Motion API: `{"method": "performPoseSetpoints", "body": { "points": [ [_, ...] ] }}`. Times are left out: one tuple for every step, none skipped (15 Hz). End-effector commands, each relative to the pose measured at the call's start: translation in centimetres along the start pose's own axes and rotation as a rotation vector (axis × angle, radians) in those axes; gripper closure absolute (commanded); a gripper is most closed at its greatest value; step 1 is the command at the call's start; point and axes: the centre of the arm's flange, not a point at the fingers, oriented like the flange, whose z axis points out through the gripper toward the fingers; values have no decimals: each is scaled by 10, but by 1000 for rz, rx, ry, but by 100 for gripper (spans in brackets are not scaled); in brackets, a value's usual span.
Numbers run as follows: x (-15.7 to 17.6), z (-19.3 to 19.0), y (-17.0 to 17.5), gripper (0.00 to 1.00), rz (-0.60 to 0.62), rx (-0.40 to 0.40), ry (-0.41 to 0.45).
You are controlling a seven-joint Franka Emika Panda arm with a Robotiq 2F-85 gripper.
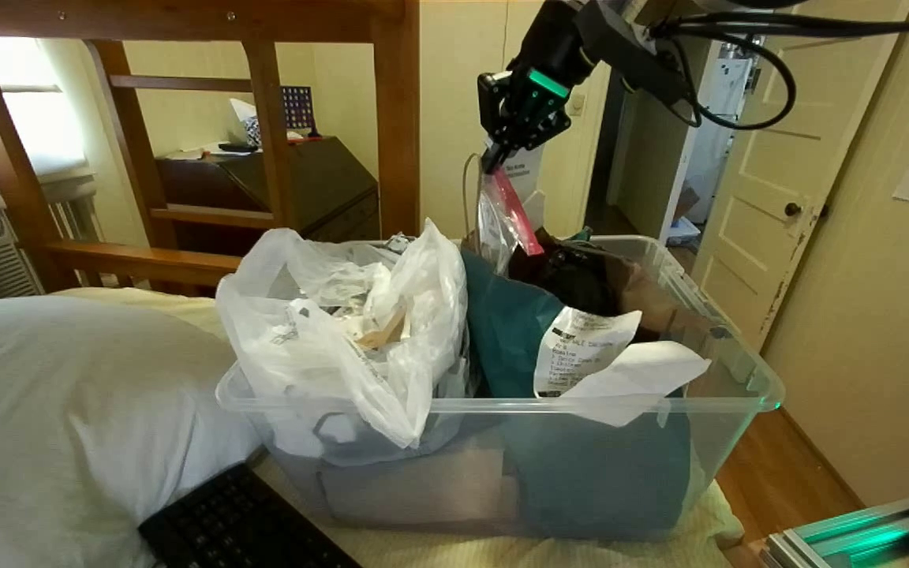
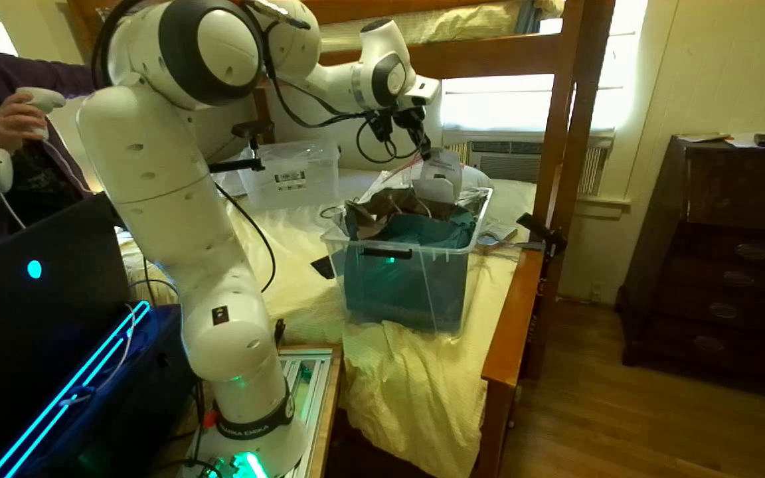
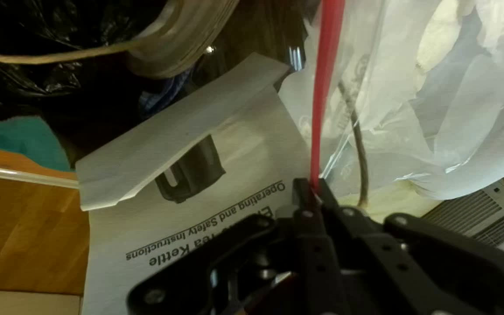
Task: Remove the plastic bag from the blue bag
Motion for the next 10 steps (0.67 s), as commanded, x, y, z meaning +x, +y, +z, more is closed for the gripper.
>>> {"method": "performPoseSetpoints", "body": {
  "points": [
    [6,-13,-12,99,-3,-13,25],
    [6,-14,-13,99,-1,-11,24],
    [6,-15,-15,99,-8,2,37],
    [7,-16,-17,99,-7,3,40],
    [7,-19,-21,99,-13,-3,42],
    [7,-22,-23,99,-11,-20,37],
    [8,-24,-25,99,-14,-25,38],
    [8,-27,-26,99,-10,-41,38],
    [8,-28,-27,99,-6,-53,40],
    [8,-29,-27,99,2,-67,47]
  ]
}}
